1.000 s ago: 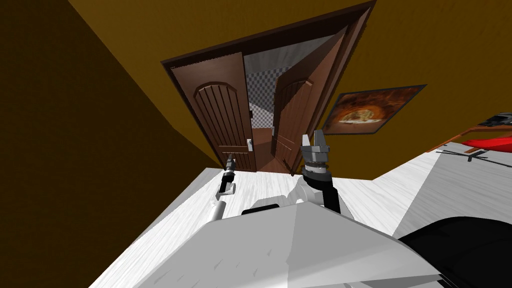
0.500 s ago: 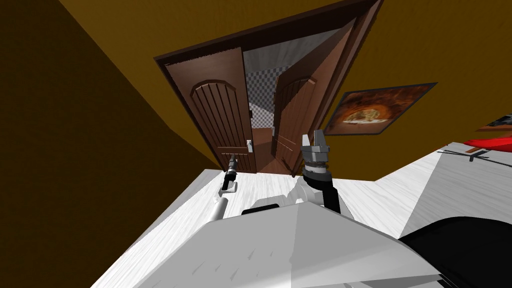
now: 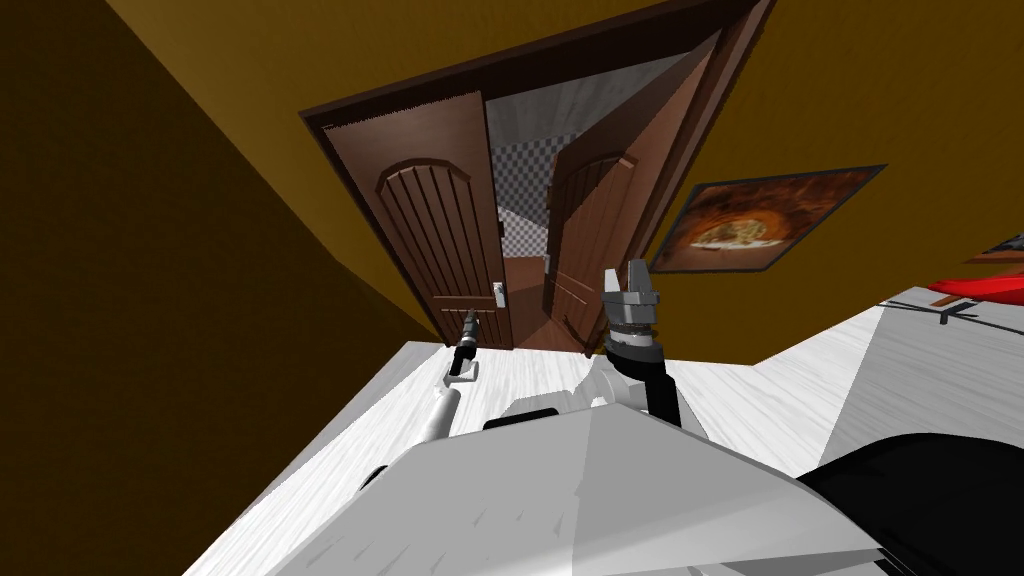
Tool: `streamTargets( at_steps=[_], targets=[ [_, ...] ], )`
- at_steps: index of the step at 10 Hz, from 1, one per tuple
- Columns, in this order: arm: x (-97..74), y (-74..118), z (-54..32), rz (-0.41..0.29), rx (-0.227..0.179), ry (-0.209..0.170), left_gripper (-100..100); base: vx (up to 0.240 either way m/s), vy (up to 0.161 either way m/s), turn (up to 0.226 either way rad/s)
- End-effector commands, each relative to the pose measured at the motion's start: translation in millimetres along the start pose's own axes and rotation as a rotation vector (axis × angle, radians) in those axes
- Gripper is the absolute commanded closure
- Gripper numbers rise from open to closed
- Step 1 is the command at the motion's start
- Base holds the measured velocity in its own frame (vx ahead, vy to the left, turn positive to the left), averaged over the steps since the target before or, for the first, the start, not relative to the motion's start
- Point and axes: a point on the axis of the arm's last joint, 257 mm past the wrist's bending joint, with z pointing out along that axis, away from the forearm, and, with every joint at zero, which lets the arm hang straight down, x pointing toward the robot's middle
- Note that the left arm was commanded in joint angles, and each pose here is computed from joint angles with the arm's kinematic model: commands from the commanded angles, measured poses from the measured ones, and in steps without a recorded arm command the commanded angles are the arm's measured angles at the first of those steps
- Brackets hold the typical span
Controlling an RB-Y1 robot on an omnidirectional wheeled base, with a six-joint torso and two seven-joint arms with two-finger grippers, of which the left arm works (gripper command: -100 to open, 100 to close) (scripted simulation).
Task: Push the door open
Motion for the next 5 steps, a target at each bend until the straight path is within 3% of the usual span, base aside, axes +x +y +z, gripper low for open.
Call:
streamTargets(
  at_steps=[1,5],
  targets=[
    [6.4,7.9,4.4,-0.003,-0.019,0.011,-100,0.104,0.017,-0.015],
    [25.1,24.3,13.4,-0.013,-0.058,0.037,-100,0.098,0.022,-0.012]
  ],
)
